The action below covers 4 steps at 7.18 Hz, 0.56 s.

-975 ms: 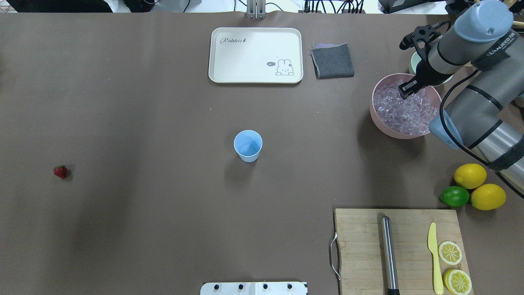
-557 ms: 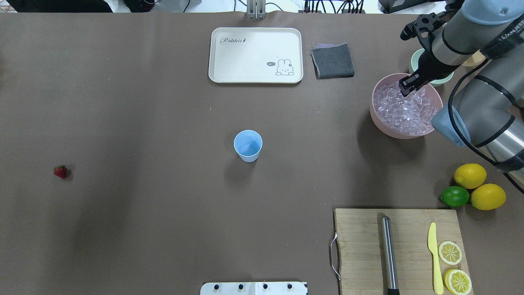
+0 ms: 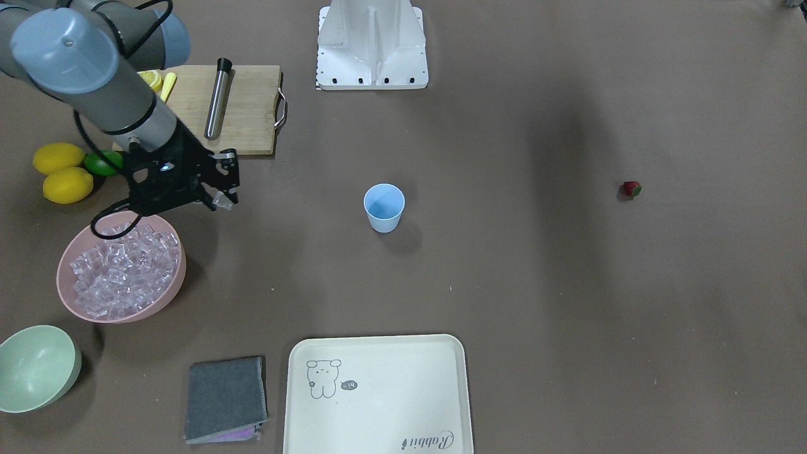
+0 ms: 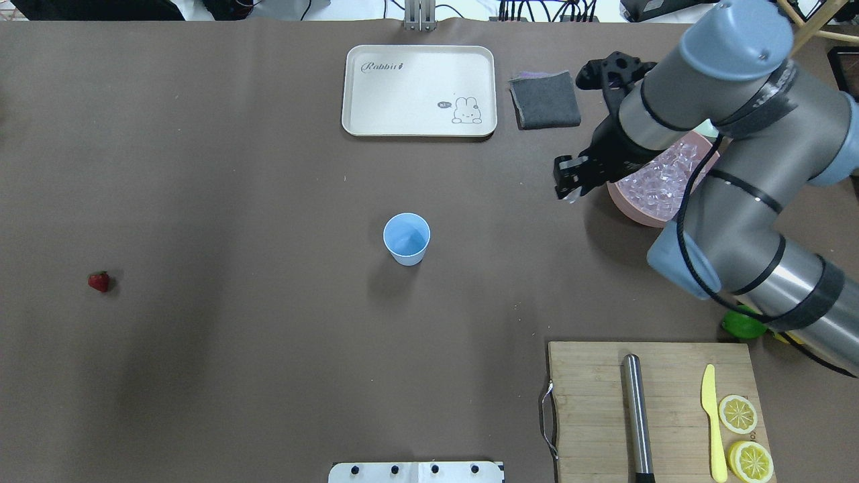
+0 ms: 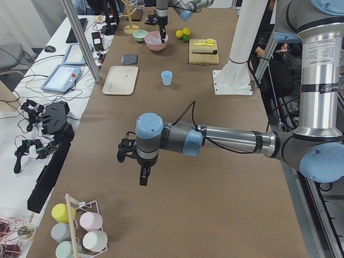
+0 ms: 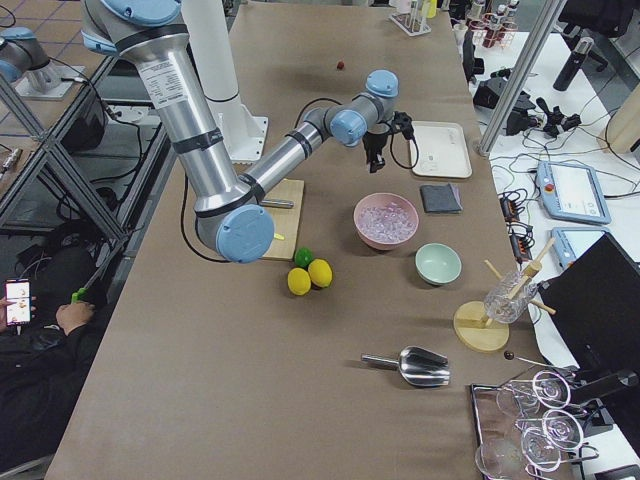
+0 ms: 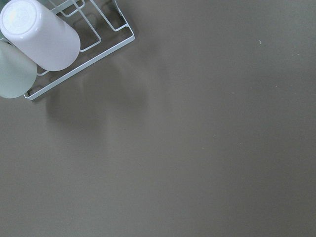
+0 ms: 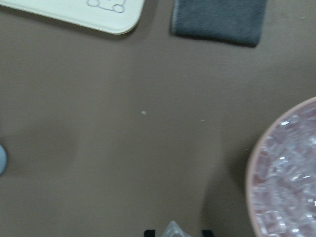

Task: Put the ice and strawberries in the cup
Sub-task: 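Carry the ice cube with the right gripper over the light-blue cup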

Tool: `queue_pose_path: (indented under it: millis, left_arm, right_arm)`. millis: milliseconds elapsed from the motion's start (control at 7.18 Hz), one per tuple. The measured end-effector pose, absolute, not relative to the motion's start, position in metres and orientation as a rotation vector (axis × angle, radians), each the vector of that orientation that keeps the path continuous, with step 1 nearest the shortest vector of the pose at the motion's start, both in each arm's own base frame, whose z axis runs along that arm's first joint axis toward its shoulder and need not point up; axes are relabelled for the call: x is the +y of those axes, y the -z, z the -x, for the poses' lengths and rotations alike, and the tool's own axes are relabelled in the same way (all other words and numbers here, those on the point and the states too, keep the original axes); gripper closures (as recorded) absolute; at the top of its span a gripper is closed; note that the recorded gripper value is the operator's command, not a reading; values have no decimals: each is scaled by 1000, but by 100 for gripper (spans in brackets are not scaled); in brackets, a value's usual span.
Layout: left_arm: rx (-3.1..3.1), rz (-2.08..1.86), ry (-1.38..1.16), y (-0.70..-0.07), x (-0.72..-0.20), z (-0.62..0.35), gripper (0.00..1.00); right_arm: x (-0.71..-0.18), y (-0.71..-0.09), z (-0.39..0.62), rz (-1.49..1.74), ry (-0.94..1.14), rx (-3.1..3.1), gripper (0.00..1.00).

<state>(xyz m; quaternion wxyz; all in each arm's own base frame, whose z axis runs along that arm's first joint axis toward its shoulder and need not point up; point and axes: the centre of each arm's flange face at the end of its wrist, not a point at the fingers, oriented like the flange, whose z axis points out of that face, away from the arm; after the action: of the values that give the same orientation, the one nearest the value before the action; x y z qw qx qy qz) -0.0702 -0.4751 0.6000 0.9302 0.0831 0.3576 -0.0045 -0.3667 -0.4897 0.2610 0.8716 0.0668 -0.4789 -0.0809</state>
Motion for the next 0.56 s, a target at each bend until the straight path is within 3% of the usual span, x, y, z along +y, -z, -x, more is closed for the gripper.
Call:
queue_pose_path:
  millis: [557]
  left_arm:
    - [732, -173, 8, -599, -475, 70, 2]
  right_arm:
    - [-428, -195, 471, -108, 26, -1166, 100]
